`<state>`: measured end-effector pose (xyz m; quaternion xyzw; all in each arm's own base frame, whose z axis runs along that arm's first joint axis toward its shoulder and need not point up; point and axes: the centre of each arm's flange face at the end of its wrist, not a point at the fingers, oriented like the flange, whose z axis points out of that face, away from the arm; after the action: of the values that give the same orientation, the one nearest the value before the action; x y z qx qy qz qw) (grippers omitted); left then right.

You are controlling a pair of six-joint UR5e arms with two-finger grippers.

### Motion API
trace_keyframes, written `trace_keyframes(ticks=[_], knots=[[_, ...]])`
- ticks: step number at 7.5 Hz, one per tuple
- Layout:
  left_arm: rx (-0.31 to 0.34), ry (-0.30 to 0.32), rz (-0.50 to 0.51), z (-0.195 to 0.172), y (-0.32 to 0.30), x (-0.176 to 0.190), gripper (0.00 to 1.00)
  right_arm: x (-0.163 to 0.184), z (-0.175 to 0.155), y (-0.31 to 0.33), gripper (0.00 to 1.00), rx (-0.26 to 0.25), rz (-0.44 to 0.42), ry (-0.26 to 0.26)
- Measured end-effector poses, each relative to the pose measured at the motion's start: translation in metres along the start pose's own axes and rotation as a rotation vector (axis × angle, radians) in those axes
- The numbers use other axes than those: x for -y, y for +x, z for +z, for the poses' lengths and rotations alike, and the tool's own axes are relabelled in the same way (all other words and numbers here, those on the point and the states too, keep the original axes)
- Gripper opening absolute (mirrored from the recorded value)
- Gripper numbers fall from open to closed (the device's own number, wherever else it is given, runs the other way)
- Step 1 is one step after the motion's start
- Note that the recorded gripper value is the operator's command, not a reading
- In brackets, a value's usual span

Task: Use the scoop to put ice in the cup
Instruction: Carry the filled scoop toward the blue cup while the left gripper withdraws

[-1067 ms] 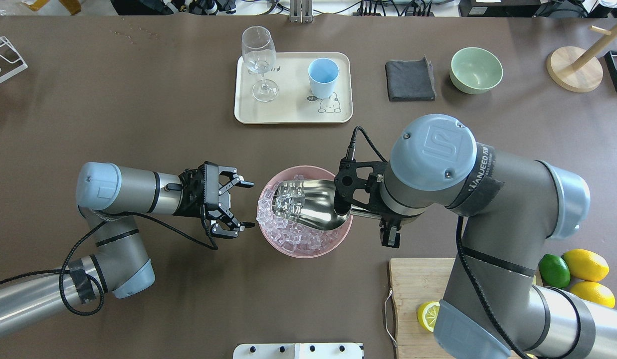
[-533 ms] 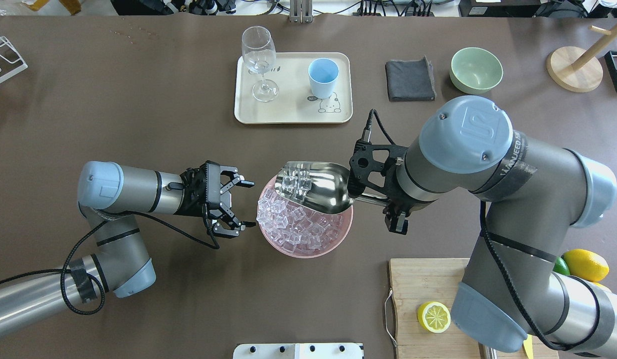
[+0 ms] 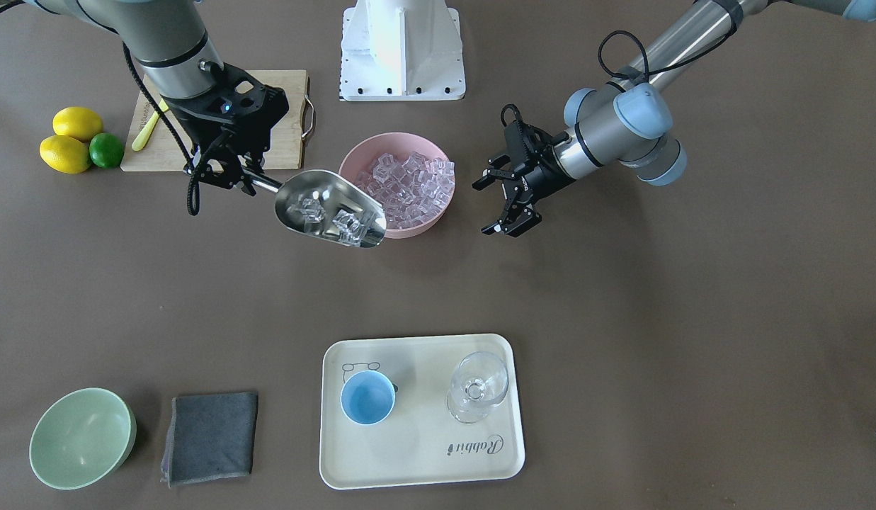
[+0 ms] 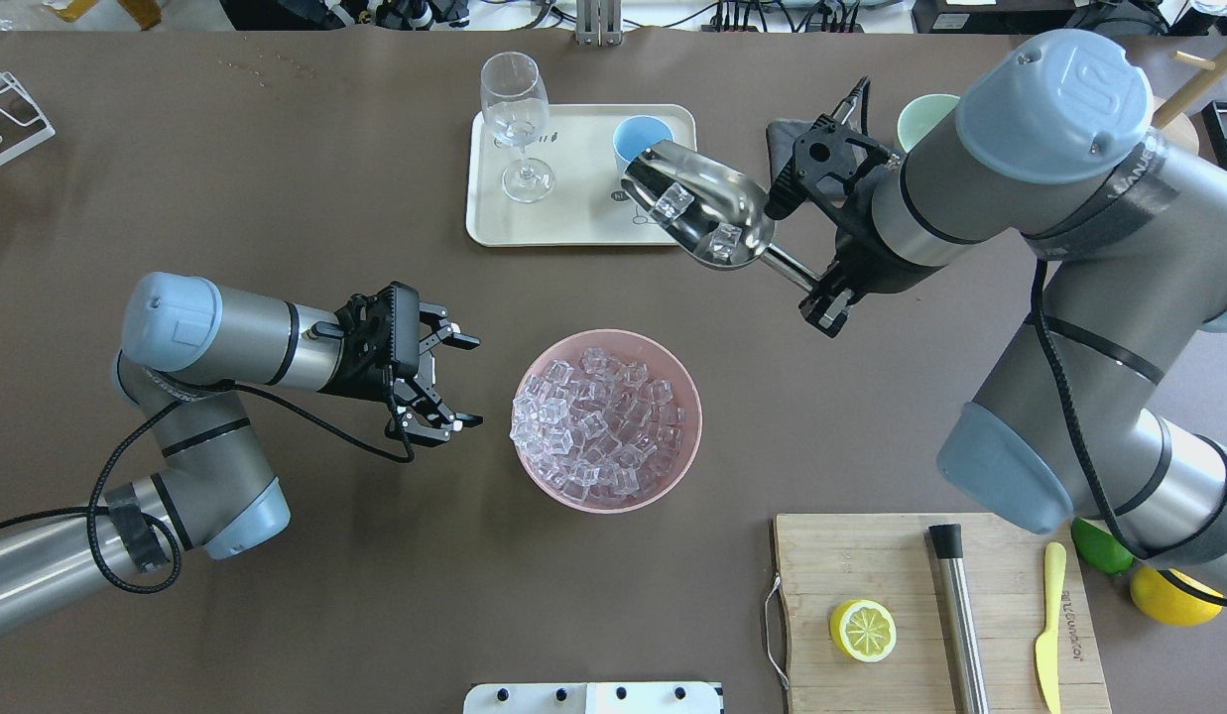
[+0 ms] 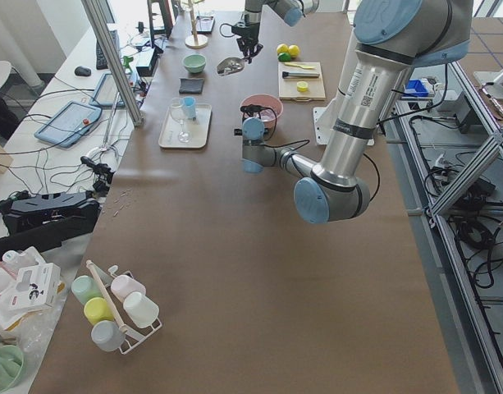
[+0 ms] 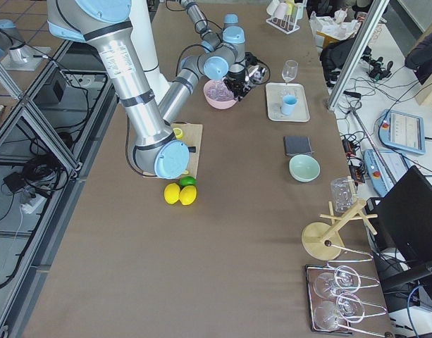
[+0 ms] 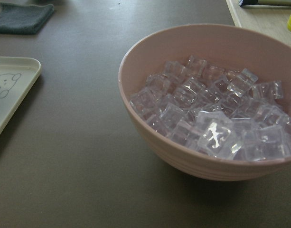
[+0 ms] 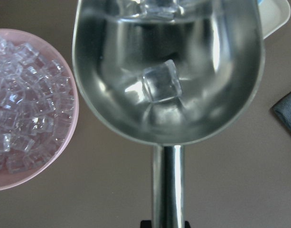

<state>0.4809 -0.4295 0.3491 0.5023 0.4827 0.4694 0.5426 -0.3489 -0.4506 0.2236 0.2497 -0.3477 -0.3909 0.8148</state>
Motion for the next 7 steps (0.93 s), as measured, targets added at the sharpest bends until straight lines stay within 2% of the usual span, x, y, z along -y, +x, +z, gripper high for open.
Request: trace_keyframes(ticks=[2,4,7], knots=[[0.025,-0.092,-0.047,-0.031,-0.003,-0.002,0.97,0.001,0.011,0.028,0.0,-0.014,0.105,-0.024],[0.061,-0.204,-0.115,-0.069,0.0,-0.008,0.97,0.008,0.02,0.048,0.0,0.039,0.159,-0.078],[0.148,-0.401,-0.259,-0.133,-0.015,-0.033,0.97,0.048,0.026,0.072,0.0,0.123,0.212,-0.205]])
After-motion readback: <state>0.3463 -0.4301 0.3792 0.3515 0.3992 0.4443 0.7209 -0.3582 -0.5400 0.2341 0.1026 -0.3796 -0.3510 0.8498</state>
